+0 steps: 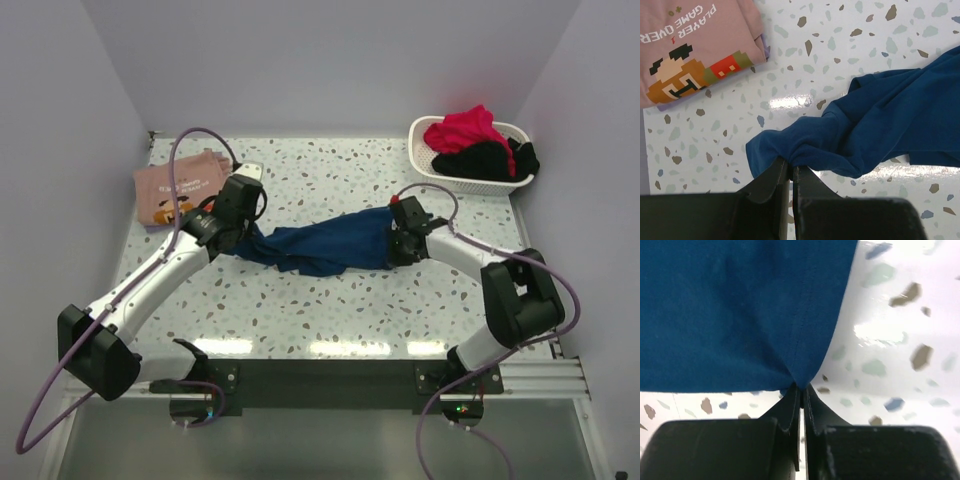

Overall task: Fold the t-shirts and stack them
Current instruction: Flatten the tshirt out

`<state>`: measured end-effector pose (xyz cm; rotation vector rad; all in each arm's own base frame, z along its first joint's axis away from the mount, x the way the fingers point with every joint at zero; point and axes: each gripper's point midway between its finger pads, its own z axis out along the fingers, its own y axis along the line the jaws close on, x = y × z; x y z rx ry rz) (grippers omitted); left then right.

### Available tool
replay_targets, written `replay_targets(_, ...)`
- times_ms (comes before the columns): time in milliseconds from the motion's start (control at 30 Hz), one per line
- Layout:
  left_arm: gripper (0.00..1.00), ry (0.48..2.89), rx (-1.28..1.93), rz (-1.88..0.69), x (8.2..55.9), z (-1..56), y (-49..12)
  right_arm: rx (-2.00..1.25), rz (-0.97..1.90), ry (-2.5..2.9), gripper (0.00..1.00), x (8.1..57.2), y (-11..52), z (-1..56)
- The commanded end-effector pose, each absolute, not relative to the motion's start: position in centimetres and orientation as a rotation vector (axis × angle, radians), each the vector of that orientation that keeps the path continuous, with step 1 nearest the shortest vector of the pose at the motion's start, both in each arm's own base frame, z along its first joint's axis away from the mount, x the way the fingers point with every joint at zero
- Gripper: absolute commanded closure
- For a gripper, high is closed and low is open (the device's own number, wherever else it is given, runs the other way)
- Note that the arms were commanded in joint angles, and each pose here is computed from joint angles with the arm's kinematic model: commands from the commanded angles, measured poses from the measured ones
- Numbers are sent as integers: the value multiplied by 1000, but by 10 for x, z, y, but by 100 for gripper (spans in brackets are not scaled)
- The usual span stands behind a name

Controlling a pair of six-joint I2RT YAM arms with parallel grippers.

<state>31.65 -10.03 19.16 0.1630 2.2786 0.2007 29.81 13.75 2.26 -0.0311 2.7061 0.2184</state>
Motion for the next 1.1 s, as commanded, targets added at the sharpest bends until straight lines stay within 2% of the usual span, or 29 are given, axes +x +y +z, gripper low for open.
replay_targets(0,100,2242,162,216,321,201,-95,-55,110,2641,100,298,119,70)
replay_targets(133,100,2250,167,218,321,197,-94,-71,54,2606,99,281,103,106)
replay_targets(233,100,2249,169,214,321,196,-94,-70,19,2591,83,270,92,121)
replay_targets(267,100,2252,172,209,321,194,-95,-65,-3,2584,71,268,88,124)
replay_targets(300,100,2252,173,209,321,194,-94,-62,-30,2579,65,269,85,124)
replay_targets(467,100,2253,172,208,321,193,-94,-49,-17,2595,50,272,88,106)
replay_targets(800,100,2261,169,219,322,188,-91,-83,216,2671,47,268,123,62)
replay_targets(1067,100,2273,171,225,325,182,-90,-58,279,2698,48,276,137,37)
